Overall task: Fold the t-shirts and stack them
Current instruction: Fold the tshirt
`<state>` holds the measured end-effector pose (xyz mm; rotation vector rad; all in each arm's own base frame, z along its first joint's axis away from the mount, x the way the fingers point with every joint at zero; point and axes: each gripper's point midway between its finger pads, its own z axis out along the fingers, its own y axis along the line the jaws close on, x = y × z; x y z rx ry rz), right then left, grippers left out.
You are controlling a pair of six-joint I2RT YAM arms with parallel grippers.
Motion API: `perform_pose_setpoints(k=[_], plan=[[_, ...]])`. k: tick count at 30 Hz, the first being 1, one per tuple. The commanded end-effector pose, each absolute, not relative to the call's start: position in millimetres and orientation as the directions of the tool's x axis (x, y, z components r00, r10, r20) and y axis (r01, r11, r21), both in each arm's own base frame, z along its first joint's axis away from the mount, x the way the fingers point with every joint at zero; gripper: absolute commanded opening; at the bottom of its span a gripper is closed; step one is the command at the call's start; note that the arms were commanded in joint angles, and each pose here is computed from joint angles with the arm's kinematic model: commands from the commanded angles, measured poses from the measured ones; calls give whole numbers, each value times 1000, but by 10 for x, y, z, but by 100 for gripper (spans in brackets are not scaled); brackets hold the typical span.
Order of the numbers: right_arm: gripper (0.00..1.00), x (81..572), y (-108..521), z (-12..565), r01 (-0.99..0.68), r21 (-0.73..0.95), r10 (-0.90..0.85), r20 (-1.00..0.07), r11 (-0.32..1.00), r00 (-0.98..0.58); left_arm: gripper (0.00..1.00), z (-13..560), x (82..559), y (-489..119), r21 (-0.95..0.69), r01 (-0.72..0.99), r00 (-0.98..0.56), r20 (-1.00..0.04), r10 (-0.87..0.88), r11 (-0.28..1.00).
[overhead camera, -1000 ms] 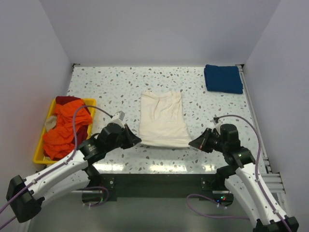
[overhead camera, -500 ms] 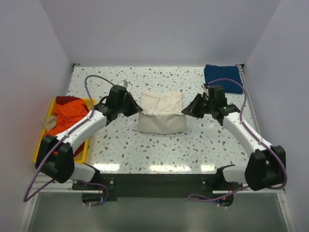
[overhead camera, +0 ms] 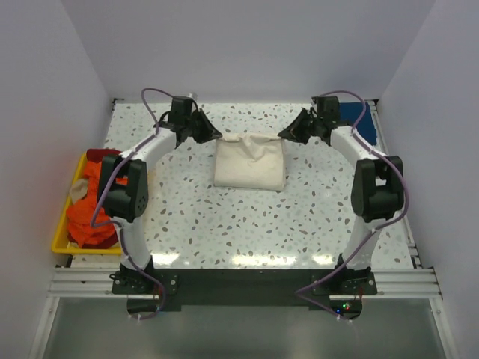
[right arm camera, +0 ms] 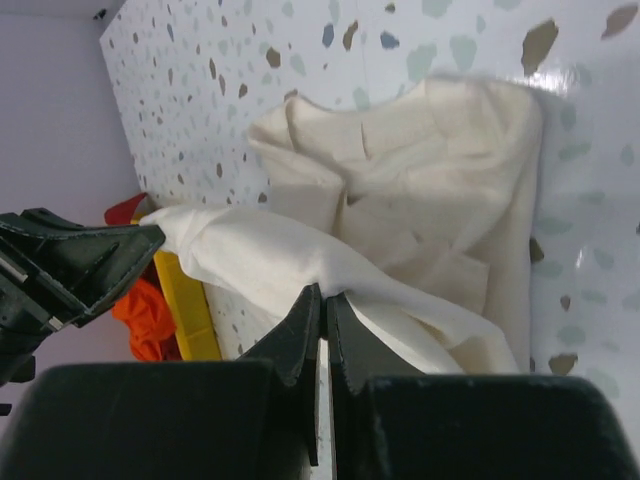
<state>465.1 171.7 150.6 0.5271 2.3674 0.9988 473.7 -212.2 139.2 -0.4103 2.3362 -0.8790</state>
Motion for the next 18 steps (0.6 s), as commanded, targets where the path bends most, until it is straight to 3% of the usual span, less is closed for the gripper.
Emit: perform_pose_setpoints(k=[1, 6, 9, 10, 11, 13, 18], plan=[[0, 4989, 1756, 1580, 111, 782, 533, -306, 613, -789, 0, 1391, 5100, -2122, -718, -7, -768, -441, -463, 696], [0, 5389, 1728, 1124, 163, 782, 547, -254, 602, -798, 0, 1330, 5543, -2104, -749, 27, -765, -441, -469, 662], [15, 5540, 1697, 918, 177, 782, 548, -238, 598, -802, 20, 1201, 5715, -2057, -761, 31, -766, -434, -474, 648], [20, 5567, 1695, 904, 174, 783, 547, -238, 597, -803, 35, 1160, 5756, -2010, -765, 30, -762, -434, -480, 644], [31, 5625, 1660, 914, 171, 783, 552, -248, 598, -796, 44, 1178, 5796, -1981, -767, 39, -752, -445, -486, 640], [39, 5686, 1637, 915, 163, 784, 558, -263, 599, -787, 60, 1213, 5835, -1881, -771, 46, -733, -457, -503, 635], [47, 5687, 1498, 1056, 149, 749, 556, -327, 645, -764, 64, 1396, 5789, -1689, -757, 36, -691, -490, -531, 652]])
